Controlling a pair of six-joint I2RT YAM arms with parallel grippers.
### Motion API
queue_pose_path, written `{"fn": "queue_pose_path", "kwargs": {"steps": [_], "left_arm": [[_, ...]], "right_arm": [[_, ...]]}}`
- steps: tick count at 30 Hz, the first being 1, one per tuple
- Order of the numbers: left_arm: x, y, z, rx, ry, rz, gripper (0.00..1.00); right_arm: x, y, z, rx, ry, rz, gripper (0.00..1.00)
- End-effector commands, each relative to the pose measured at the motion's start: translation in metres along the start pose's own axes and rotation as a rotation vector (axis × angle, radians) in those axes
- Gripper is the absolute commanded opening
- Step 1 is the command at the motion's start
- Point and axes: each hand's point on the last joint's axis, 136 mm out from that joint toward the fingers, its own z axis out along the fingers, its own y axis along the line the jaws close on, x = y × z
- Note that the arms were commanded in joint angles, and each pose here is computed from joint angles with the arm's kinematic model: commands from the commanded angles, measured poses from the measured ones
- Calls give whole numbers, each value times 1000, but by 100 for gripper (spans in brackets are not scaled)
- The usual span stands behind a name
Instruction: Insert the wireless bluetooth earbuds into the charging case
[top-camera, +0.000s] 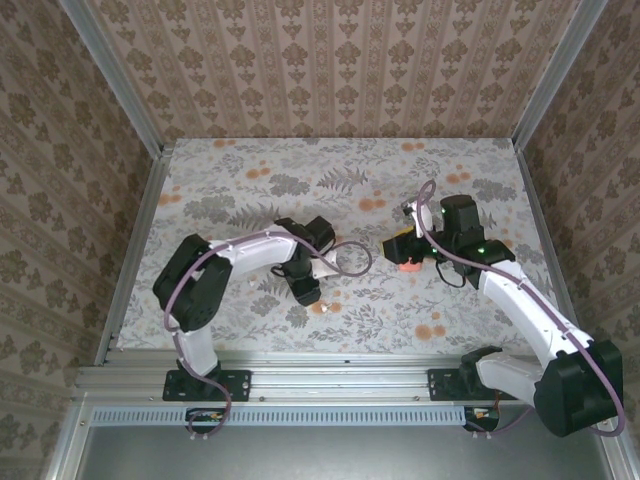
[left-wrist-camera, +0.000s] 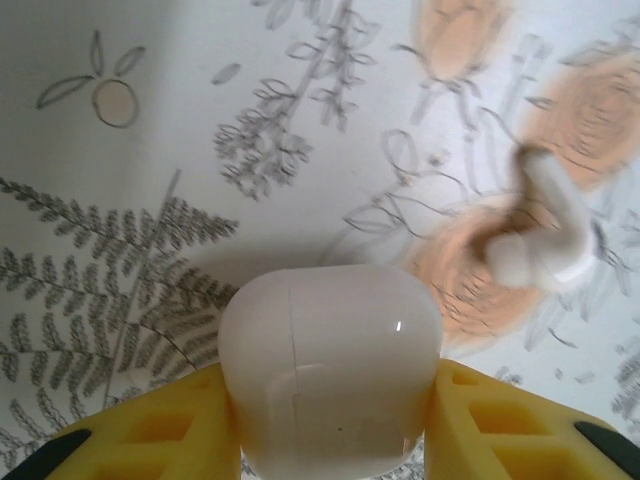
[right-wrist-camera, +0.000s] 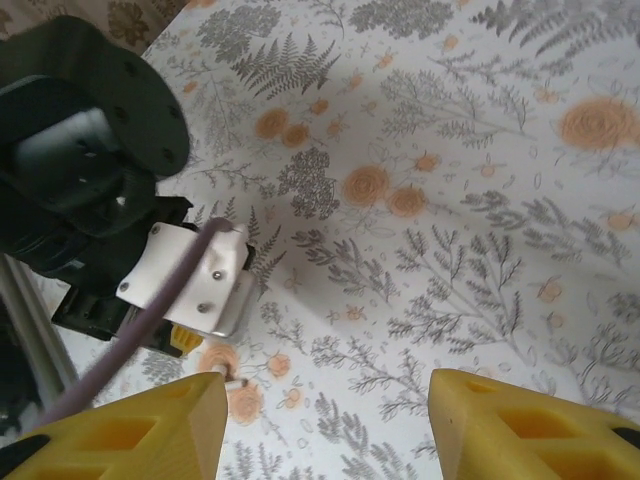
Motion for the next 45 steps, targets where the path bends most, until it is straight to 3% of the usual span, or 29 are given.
{"fn": "queue_pose_path", "kwargs": {"steps": [1,9,16,29,45], "left_arm": [[-15,-14,-21,40,-150,124,42],[-27,-14,-55,-11,-404,215,41],[-31,-22,-79,-23,-548,303,41],[-30,-24,-81,-18,-548,312,40],[-29,-23,-77,-17,-530,300,39]], "right_arm": [[22,7,5,-48,98,208,57],[49,12,27,-127,239,474,54],[67,36,60,-237,372,519,53],[67,87,113,-429,494,501,53],[65,89,106,-427,505,472,52]]}}
